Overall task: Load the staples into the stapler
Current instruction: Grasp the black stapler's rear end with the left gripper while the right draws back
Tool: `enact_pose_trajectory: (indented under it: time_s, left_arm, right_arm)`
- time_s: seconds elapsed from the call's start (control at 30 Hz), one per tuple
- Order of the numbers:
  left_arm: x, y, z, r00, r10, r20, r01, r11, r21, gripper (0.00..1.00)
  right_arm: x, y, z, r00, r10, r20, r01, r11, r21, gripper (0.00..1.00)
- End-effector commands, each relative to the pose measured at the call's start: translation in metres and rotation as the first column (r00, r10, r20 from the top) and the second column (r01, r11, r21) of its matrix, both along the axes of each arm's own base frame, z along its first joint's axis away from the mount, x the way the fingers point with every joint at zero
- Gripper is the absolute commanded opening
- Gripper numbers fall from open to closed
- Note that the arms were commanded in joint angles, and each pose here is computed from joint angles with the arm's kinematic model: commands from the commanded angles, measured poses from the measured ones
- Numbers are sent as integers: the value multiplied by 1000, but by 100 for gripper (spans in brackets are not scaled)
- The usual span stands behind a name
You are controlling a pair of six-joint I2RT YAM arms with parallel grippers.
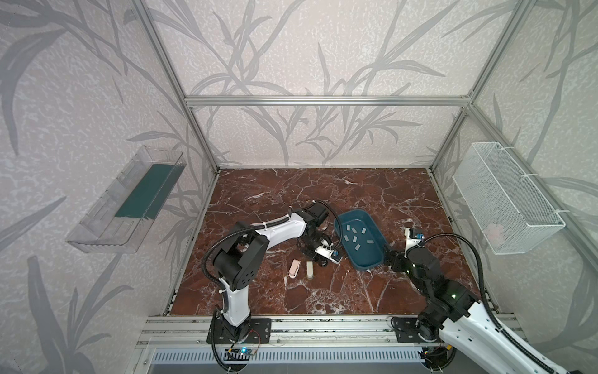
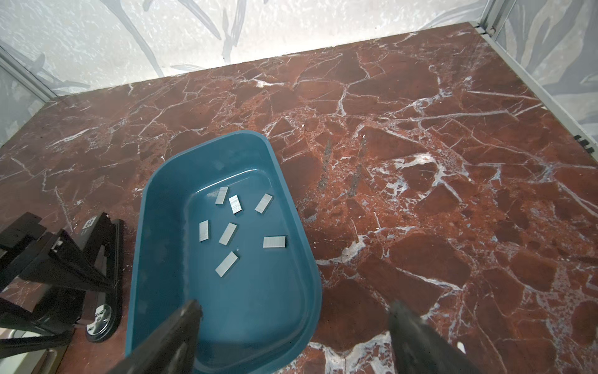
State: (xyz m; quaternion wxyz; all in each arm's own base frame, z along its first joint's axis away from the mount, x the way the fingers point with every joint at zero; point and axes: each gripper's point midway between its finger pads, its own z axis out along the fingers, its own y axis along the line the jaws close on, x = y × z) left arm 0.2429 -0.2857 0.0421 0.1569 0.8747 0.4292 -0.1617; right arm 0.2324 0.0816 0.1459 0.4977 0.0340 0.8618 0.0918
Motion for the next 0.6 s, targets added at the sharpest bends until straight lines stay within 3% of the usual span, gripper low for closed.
enact_pose_trajectory:
  time_s: [0.0,0.3,0.47,0.57]
  left_arm:
    - [-2,5,1,999,-44,0,44,998,53,51]
    - [4,12,7,999,-27,26,25,995,93,45]
    - [10,18,4,998,-17,53,9,991,135,32]
    - [11,19,6,998,-12,58,5,991,134,33]
  right_arm:
    - [3,0,5,1000,-4,14,4,1000,-6,90]
    - [5,3,2,1000,7,0,-7,1000,-8,89]
    - [3,4,1,1000,12,-6,-12,1000,-6,89]
    - [3,5,1,1000,17,-6,-17,1000,-1,90]
